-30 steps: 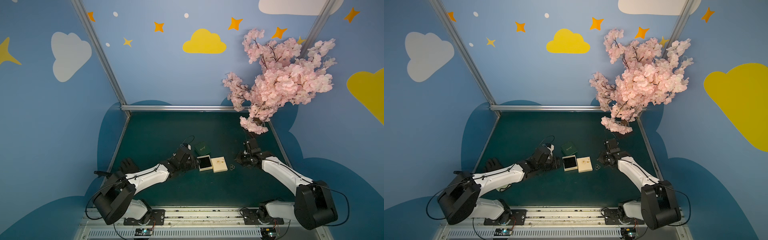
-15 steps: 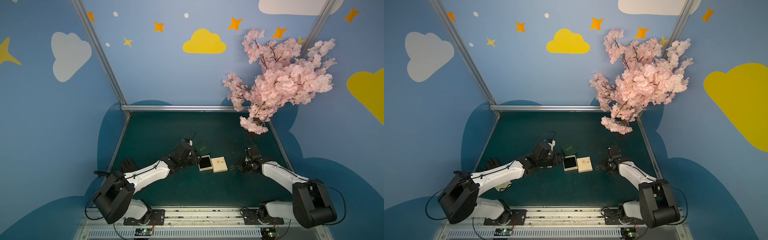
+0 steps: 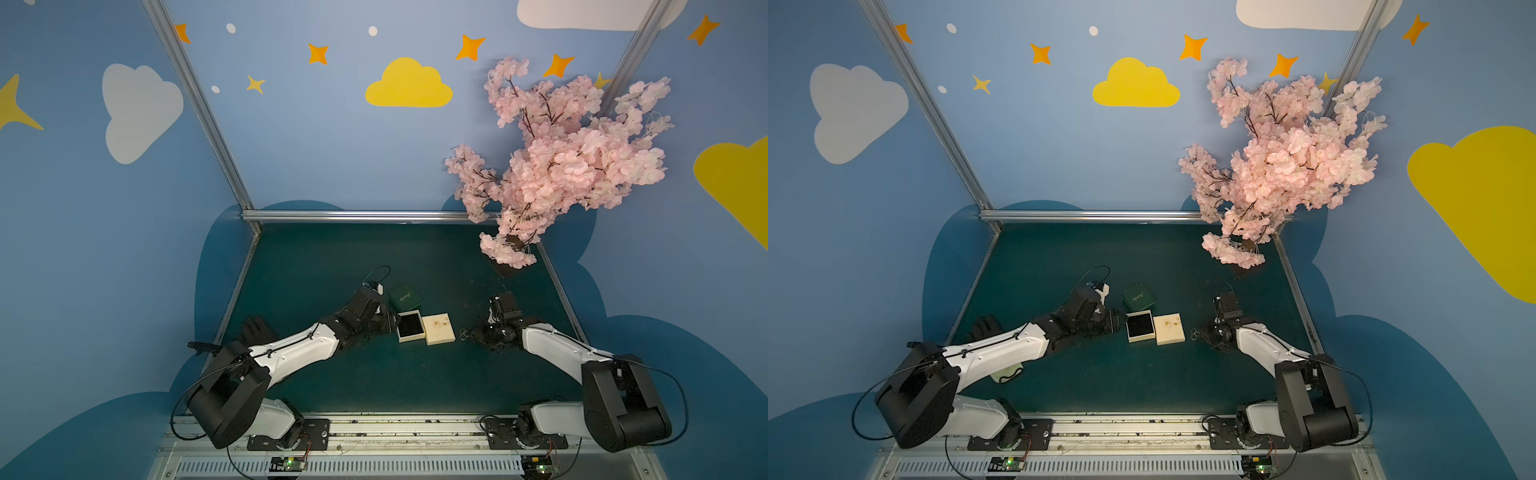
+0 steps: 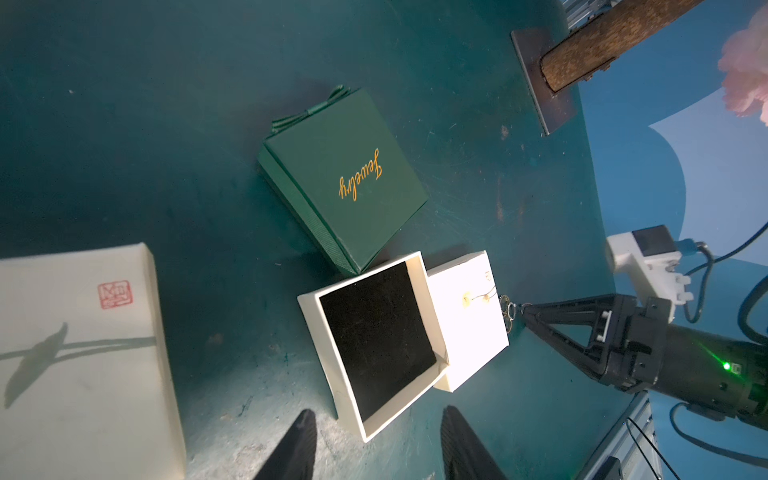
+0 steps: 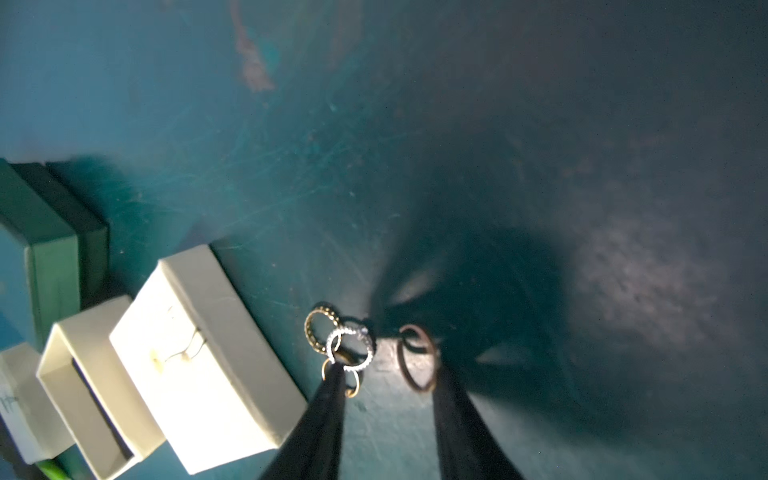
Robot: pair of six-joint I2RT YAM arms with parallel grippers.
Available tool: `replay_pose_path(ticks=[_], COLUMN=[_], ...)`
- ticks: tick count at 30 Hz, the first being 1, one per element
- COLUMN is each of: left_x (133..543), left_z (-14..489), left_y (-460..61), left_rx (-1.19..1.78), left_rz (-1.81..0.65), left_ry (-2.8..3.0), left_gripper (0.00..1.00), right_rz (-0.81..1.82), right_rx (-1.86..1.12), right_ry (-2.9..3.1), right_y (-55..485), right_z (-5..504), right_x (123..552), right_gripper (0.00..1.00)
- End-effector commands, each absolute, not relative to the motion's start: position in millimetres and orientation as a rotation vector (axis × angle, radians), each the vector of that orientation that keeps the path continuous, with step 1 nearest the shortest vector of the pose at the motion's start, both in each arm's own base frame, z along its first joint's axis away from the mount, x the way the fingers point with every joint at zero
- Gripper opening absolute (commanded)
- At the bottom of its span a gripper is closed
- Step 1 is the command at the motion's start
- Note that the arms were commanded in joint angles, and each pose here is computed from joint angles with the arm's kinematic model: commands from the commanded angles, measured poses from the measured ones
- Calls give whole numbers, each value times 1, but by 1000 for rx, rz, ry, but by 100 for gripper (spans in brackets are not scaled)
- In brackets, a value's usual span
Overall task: Take the rings out of the lift-off lid box
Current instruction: Place the ring at the center of the board.
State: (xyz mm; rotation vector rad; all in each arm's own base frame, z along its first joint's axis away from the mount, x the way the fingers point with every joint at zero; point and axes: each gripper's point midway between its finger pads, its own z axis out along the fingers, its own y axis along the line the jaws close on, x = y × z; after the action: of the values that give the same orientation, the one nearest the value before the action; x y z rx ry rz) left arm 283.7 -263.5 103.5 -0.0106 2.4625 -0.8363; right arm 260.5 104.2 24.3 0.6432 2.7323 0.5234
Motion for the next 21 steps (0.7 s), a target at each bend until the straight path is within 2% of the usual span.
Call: replay_pose_path(ticks=[1,5,8,11,17,21], left_x=[283,283,283,283,283,282], left_z=[106,104,101,100,97,96], left_y=[-264,-262,-261,-261,-255,-253], left_rx=[10,8,6,3,-19,-24], left_rz=[-850,-844,-844,-847,-835,-837], left_ry=[2447,2451,2458,2460,2461,2452], left_gripper=[50,50,50,51,68,74], right_rz=[534,503,460,506,476,409], right_rx=[610,559,485,392,182,-22], right_ry=[2736,2740,2754,2756,2808,2855], right_y=[106,106,111,131,163,182], right_z=[31,43,53,63,74,71], right_x=[255,250,245,246,255,258], right_gripper=[53,74,82,84,89,90])
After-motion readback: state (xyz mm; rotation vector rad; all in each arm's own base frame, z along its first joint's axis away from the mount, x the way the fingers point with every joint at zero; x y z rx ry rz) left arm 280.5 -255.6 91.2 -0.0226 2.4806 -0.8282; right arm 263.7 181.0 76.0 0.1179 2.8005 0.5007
